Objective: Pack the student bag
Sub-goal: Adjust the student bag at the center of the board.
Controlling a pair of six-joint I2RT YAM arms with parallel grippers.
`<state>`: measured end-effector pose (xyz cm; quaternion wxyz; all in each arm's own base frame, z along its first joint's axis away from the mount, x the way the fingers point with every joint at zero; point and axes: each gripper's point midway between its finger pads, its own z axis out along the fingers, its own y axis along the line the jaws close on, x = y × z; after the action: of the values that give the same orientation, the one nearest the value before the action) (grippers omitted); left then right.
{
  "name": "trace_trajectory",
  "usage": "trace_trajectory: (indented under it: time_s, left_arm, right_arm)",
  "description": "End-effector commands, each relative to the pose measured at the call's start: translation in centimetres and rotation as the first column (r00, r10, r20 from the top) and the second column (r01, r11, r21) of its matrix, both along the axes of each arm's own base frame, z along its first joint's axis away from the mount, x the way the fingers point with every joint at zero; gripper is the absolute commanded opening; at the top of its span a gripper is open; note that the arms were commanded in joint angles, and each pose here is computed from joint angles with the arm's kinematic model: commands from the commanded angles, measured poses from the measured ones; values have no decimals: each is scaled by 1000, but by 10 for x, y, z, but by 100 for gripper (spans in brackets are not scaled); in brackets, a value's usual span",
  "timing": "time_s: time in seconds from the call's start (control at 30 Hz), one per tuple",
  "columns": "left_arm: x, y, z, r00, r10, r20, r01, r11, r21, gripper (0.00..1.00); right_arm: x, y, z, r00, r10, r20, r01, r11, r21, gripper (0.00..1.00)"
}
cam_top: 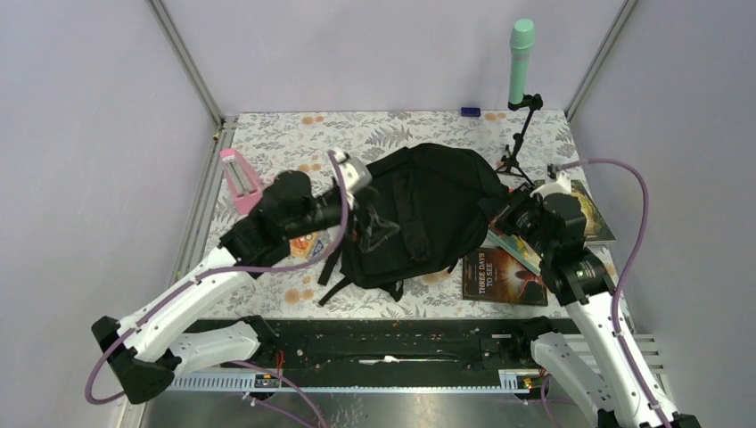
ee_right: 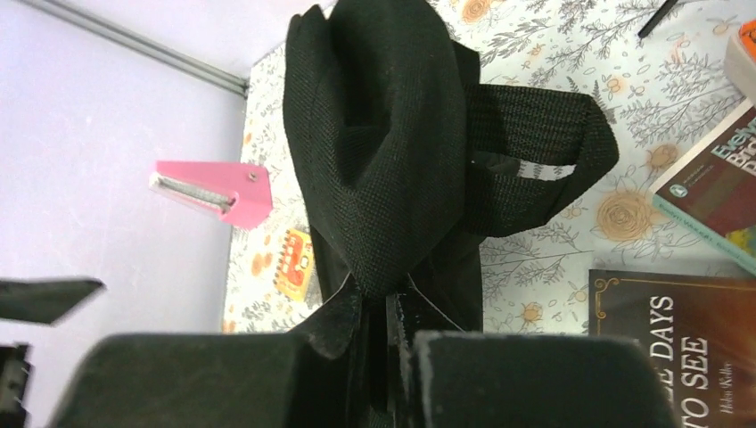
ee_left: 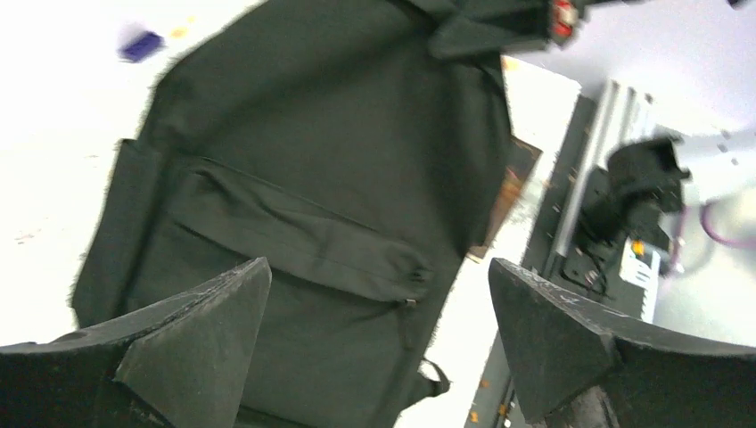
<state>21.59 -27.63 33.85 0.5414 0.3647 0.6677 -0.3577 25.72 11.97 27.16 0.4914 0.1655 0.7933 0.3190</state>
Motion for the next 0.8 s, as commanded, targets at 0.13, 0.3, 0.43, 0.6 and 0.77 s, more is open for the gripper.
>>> trace_trajectory:
  time_s: [0.13, 0.3, 0.43, 0.6, 0.77]
  left_arm:
    - [-34, -63, -60, 988, -137, 74, 127, 983, 133, 99]
    - [-34, -81, -111, 993, -112, -20, 114, 954, 278, 99]
    - [-10, -72, -123, 997, 50, -56, -27, 933, 359, 99]
    - [8, -57, -138, 957, 152, -248, -70, 947, 313, 99]
    - [37, -39, -137, 866, 241, -438, -166, 965, 202, 99]
  right_arm:
    - [3, -16, 30, 969, -207, 137, 156, 937, 313, 0]
    - [8, -36, -21, 953, -291, 86, 270, 943, 194, 18]
    - [6, -57, -78, 940, -341, 12, 341, 940, -10, 69]
    - [-10, -64, -111, 942, -329, -64, 319, 939, -126, 91]
    - [-28, -60, -134, 946, -286, -152, 261, 952, -163, 92]
